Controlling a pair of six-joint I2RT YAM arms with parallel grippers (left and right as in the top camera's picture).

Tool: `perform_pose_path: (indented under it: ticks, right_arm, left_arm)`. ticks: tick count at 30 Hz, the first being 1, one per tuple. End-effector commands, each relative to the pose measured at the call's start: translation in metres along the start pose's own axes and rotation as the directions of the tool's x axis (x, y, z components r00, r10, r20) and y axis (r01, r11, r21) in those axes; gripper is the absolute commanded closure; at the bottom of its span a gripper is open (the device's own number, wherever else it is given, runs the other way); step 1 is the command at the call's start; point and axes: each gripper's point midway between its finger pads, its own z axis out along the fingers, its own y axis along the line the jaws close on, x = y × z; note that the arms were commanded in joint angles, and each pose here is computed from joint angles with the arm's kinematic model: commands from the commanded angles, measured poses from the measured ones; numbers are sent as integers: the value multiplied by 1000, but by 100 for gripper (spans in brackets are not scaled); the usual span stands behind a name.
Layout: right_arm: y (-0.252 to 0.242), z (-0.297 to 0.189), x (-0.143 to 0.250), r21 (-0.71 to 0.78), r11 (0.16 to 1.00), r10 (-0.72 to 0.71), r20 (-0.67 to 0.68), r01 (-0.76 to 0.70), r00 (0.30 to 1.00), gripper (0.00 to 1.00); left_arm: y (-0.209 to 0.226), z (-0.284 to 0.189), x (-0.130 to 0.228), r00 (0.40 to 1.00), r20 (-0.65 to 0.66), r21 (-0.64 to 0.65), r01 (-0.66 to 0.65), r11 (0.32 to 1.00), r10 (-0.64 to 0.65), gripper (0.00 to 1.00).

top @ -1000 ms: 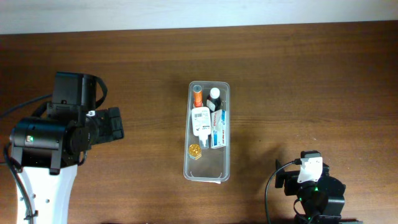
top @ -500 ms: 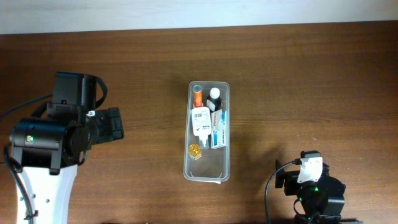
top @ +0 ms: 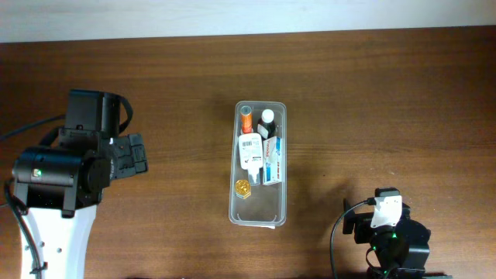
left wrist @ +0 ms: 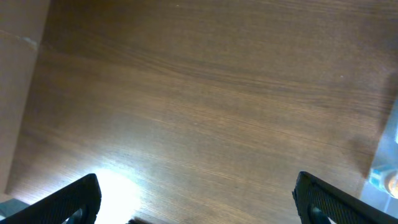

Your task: Pack container

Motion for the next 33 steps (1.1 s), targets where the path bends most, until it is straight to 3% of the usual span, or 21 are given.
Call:
perform_pose_path:
  ticks: [1,4,9,13,23,33]
  right_arm:
    - [2,1,1,-12,1000,-5,6,6,1000,2]
    - [2,1,1,-12,1000,-5,6,6,1000,2]
    - [2,1,1,-12,1000,-5,6,6,1000,2]
    - [2,1,1,-12,1000,-5,6,6,1000,2]
    - [2,1,1,-12,1000,-5,6,6,1000,2]
    - [2,1,1,-12,1000,-5,6,6,1000,2]
  left_arm:
    - [15,-9,-3,998,56,-51,12,999,-9,1]
    - [9,-9,-22,981,194,-12,15,1000,-12,1]
    - [-22,-9,-45,876,465,88,-193,977,131,1]
    - [-20,2,-33,829,556,118,-158,980,67,1]
    - [-23,65,44,816,577,123,-134,983,38,1]
    - [-47,107,93,779,627,192,-175,966,16,1]
